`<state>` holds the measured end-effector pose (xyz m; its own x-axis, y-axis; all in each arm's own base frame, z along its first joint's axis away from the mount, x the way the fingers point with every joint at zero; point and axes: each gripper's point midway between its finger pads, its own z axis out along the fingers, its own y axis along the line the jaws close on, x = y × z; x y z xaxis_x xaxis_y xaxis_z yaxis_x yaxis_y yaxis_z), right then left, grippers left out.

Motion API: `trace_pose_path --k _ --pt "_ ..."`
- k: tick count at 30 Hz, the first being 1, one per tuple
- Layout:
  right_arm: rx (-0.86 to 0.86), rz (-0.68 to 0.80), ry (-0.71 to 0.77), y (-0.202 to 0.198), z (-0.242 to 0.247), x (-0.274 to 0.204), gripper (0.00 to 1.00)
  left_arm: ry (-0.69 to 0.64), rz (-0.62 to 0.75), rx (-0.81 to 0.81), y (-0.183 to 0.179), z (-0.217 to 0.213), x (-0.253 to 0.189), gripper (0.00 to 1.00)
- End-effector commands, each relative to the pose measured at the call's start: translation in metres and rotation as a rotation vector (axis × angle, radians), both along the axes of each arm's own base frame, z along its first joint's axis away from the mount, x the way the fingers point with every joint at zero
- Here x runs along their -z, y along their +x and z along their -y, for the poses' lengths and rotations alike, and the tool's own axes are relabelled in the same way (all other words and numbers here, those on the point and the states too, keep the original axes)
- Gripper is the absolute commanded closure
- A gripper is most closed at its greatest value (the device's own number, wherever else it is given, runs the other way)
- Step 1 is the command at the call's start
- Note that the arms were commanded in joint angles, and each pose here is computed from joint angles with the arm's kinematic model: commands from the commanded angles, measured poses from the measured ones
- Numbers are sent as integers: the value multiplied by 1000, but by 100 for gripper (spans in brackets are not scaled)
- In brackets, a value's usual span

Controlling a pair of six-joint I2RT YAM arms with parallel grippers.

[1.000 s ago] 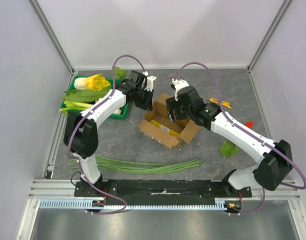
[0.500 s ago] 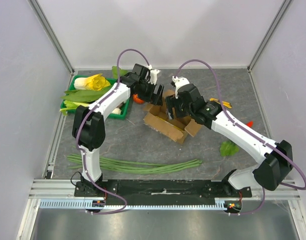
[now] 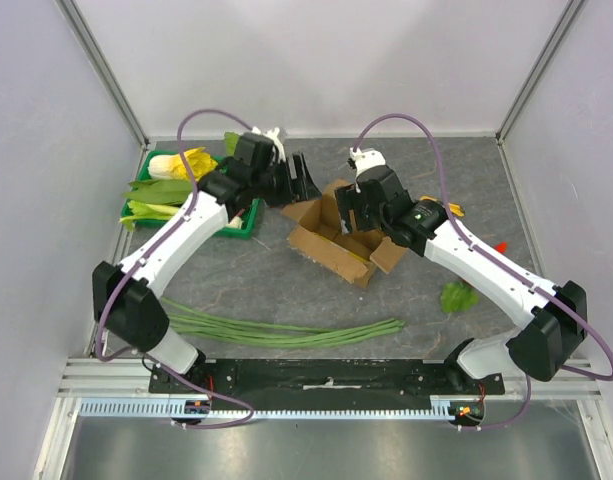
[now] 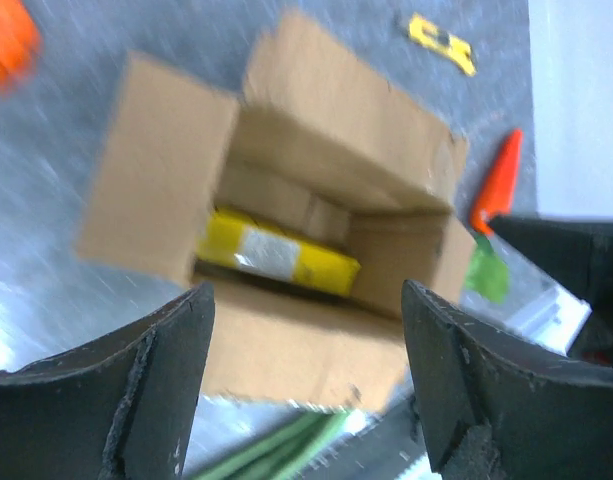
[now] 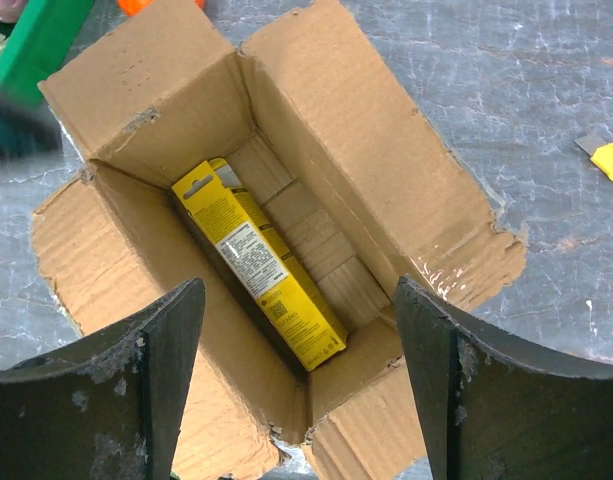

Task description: Unpack the express box

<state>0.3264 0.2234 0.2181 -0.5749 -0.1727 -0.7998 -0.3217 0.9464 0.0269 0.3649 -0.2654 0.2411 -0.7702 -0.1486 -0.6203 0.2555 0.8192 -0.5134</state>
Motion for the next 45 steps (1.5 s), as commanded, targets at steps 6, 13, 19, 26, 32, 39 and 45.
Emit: trace_pose_path --k 6,13,19,26,32,39,45 --pt "125 27 -28 6 20 -10 17 -260 -366 -253 -67 44 46 26" --pt "133 14 -27 1 23 -4 17 -227 -404 -352 -63 41 73 38" --pt "128 12 -38 -3 27 -1 16 -216 -394 -380 -51 43 79 40" --pt "111 1 -42 -7 27 4 16 -162 -446 -397 -45 48 97 39" --pt "98 2 -34 -9 26 7 16 -123 -444 -400 -36 45 101 58" --pt "-29 14 -22 -14 12 1 17 -97 -361 -275 -18 51 80 89" --pt "-107 28 0 -17 2 -5 18 -15 -308 -175 -14 51 82 98"
